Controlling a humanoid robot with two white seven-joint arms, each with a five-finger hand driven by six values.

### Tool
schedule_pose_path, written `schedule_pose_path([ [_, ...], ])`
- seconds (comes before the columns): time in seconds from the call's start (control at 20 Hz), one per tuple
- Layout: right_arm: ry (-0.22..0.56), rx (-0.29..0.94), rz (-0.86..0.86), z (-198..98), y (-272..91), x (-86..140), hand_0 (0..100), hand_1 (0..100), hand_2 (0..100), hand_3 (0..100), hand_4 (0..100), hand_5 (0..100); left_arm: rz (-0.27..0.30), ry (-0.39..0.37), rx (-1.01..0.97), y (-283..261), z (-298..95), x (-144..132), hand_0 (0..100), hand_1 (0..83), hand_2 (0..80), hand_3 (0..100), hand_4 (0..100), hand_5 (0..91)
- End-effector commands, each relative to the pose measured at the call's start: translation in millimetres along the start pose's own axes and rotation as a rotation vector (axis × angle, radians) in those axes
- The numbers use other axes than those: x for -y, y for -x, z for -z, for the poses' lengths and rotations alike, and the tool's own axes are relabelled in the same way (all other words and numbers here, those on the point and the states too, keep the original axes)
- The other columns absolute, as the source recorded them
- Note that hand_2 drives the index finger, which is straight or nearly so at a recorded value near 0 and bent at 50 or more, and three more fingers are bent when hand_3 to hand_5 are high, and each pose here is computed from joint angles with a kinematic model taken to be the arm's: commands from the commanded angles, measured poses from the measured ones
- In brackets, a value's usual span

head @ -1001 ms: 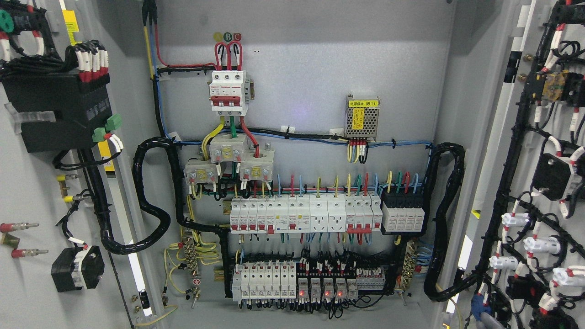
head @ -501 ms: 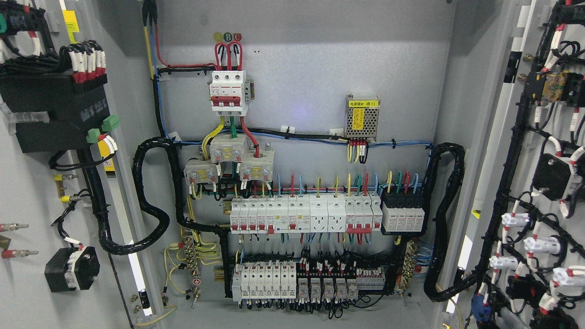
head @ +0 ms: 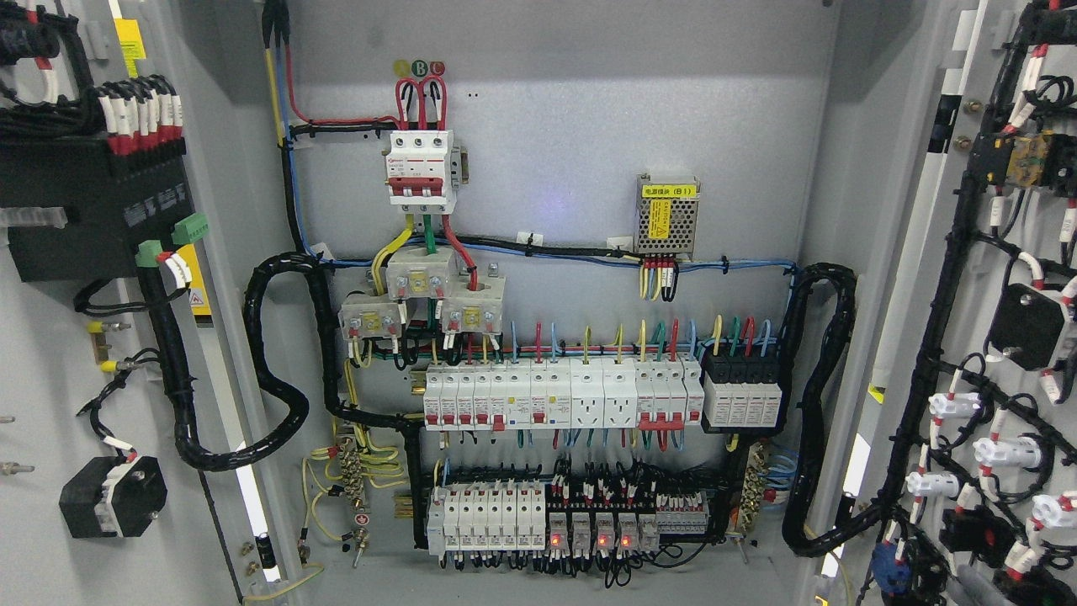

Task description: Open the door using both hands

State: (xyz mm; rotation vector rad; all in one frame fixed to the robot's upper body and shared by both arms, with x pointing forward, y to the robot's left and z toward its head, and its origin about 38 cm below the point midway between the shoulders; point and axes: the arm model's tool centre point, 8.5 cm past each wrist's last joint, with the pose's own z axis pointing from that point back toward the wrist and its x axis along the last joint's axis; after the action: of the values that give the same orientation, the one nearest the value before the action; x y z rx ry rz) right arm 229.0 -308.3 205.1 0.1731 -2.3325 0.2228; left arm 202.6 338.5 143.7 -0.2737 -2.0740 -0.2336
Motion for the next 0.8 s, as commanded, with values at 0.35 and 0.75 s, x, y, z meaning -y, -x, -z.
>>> schedule_pose_path([
  [0.35,0.136,0.002,0.001,-15,-3,34,0,50,4,0,0,0,-0.093,-0.183,-0.078,-1,-15,-83,12,55.6,0.0,0,0,0.0],
  [0.75,0.171,-0.003,-0.031,-21,-8,49,0,50,4,0,0,0,-0.099,-0.21,-0.129,-8,-23,-129,12,55.6,0.0,0,0,0.0],
])
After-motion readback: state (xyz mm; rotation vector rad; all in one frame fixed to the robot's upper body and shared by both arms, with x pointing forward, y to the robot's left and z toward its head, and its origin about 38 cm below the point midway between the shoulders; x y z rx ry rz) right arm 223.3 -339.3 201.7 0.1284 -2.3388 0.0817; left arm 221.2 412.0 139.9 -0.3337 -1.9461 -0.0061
